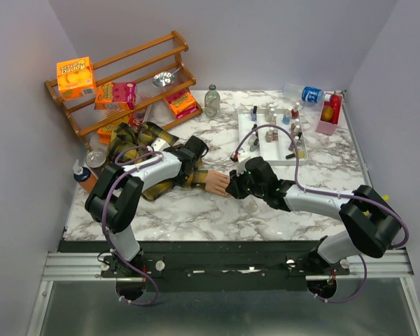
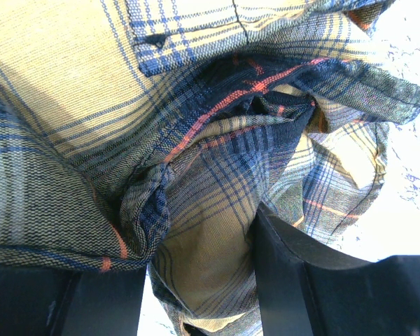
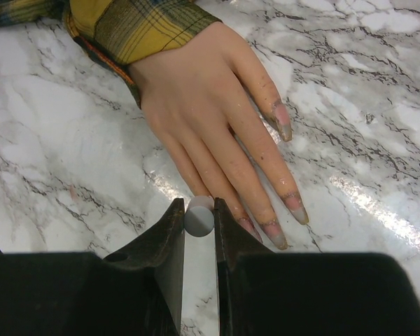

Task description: Paint the nails

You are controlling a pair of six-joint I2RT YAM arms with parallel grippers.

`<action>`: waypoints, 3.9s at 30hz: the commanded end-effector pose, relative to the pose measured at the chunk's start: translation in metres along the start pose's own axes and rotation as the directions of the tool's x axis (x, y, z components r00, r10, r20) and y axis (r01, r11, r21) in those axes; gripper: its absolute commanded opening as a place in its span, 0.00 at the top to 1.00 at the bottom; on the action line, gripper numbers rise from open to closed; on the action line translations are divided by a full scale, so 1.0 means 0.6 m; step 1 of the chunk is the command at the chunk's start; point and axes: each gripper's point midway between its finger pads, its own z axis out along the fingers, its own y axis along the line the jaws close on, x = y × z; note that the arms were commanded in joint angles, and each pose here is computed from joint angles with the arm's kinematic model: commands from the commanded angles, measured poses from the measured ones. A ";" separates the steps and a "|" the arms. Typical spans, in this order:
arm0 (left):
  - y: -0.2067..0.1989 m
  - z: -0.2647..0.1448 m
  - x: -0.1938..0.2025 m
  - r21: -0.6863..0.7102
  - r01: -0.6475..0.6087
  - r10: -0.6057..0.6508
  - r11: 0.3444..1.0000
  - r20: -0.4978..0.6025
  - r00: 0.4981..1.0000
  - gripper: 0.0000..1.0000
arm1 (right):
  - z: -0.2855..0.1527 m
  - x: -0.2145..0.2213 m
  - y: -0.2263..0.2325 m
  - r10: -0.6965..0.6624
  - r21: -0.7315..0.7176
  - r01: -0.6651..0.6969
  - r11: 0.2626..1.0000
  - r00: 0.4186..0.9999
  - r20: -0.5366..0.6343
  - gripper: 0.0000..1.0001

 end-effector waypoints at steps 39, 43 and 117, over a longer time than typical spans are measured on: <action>0.018 0.015 0.020 -0.025 -0.043 0.042 0.999 -0.036 0.998 0.48 | -0.013 0.025 -0.016 0.002 0.062 0.000 0.998 1.000 -0.027 0.99; 0.019 0.016 0.019 -0.026 -0.041 0.041 0.999 -0.036 0.999 0.48 | -0.017 0.023 -0.017 0.002 0.067 -0.001 0.998 1.000 -0.019 0.99; 0.016 0.015 0.022 -0.018 -0.039 0.038 0.999 -0.044 0.998 0.48 | -0.025 -0.015 -0.039 0.003 0.161 -0.010 0.987 0.999 0.046 0.99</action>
